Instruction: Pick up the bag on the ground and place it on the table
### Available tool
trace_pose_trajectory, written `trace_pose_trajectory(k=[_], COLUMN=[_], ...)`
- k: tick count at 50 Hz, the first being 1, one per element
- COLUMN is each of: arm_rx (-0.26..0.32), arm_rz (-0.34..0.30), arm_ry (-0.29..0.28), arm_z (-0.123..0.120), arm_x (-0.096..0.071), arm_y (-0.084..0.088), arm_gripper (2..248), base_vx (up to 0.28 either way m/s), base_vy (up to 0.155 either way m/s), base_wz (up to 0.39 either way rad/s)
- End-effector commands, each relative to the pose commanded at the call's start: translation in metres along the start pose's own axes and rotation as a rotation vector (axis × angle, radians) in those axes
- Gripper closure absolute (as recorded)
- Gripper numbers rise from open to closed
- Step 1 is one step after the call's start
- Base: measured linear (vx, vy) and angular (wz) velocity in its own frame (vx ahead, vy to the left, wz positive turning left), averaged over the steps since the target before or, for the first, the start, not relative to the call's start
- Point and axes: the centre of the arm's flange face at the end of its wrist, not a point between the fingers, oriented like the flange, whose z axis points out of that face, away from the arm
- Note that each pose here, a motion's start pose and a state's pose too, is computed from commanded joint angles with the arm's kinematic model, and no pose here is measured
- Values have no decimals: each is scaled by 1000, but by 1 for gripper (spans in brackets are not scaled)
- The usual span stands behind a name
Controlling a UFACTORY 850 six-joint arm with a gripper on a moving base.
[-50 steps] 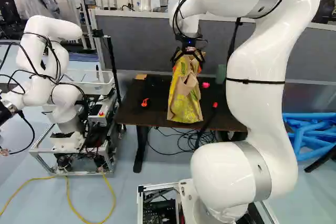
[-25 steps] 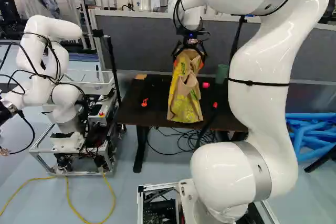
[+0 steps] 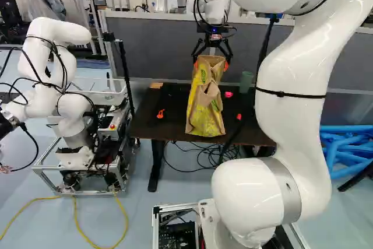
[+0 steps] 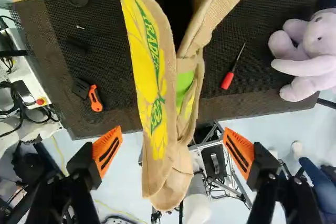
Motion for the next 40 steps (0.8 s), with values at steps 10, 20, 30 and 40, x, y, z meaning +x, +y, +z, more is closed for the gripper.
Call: trace_pose_trajectory(k=[10, 20, 30, 40], arm_rx=[0, 0, 0, 0], arm_rz=[0, 0, 0, 0], arm_ry=[-1, -1, -1, -1], arm_z=[-1, -1, -1, -1], arm_x=[-1, -1, -1, -1], arm_y=[0, 0, 0, 0], arm_gripper=[3, 3, 3, 3], base_vx=[0, 0, 0, -6], base_vy=[0, 0, 0, 0], base_wz=[0, 0, 0, 0])
